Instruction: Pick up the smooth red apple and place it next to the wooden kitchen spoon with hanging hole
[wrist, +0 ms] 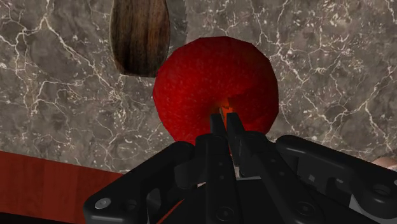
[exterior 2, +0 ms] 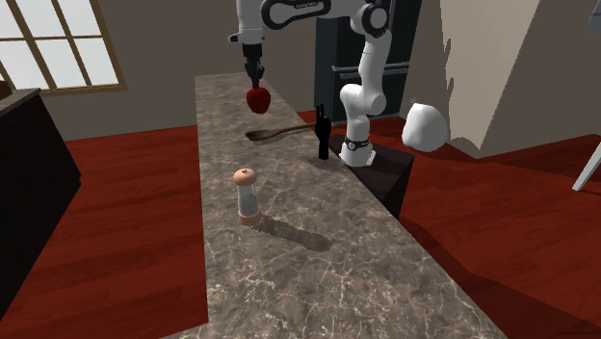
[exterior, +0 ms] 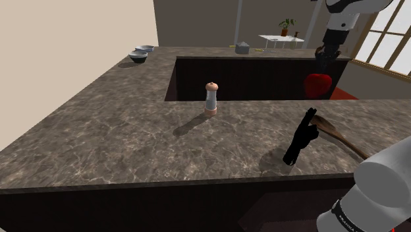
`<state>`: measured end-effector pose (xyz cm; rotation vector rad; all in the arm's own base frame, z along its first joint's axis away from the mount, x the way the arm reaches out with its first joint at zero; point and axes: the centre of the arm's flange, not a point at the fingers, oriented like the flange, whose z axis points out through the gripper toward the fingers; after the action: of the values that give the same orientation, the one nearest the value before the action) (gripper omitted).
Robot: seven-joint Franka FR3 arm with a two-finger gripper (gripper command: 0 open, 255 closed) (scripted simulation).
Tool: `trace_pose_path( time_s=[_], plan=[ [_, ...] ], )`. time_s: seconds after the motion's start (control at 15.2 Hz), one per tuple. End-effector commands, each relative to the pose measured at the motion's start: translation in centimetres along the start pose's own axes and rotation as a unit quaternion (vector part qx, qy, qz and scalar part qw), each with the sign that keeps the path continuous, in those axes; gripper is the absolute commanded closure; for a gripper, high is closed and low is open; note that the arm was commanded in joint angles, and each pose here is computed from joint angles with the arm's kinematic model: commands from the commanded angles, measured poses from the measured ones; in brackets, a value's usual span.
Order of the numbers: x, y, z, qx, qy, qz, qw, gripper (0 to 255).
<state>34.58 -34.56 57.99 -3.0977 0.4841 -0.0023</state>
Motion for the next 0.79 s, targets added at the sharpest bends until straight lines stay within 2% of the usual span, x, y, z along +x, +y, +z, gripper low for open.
trace_pose_path(
  time_s=[0.0, 0.73],
  plan=[
    [-1.1, 2.6, 0.0, 0.0, 0.0, -0.001, 1.0, 255],
    [-5.3, 16.5, -0.2, 0.0, 0.0, -0.001, 1.0, 255]
  ],
)
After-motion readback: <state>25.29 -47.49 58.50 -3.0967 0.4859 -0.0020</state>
